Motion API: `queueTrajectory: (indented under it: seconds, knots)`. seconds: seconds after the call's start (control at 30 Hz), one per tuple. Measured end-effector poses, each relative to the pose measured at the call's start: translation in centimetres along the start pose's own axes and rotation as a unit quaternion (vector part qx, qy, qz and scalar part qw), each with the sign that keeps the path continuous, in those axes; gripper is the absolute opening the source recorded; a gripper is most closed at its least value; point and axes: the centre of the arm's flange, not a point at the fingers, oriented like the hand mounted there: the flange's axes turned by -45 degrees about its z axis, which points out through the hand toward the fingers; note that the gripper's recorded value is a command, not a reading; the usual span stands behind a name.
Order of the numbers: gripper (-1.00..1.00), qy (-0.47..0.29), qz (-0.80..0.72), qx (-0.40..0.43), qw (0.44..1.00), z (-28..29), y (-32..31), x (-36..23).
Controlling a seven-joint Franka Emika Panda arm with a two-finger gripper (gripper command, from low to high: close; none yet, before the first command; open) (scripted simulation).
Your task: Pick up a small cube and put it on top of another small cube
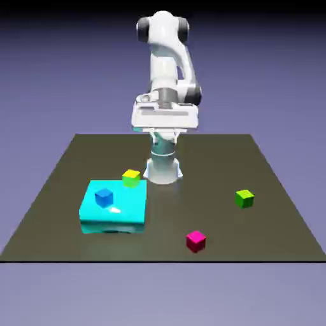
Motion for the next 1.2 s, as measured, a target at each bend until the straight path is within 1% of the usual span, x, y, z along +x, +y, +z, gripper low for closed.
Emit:
queueTrajectory:
  seconds: [0.2, 0.4, 0.6, 0.83, 1.0, 1.07, 1.17, 1.2]
  knots:
    - [0.00, -0.125, -0.067, 0.011, 0.990, 6.3, -2.9, 1.2]
    - [0.00, -0.245, -0.132, 0.024, 0.960, 12.8, -6.2, 0.9]
    - [0.00, -0.357, -0.191, 0.035, 0.914, 19.1, -9.3, -0.7]
    - [0.00, -0.476, -0.250, 0.049, 0.842, 25.8, -12.8, -4.1]
    - [0.00, -0.551, -0.286, 0.058, 0.781, 30.1, -15.0, -7.4]
    - [0.00, -0.553, -0.287, 0.058, 0.780, 30.2, -15.1, -7.4]
    - [0.00, -0.553, -0.287, 0.058, 0.780, 33.3, -14.1, -12.7]
    - [-1.00, -0.553, -0.287, 0.058, 0.780, 33.6, -14.0, -13.3]
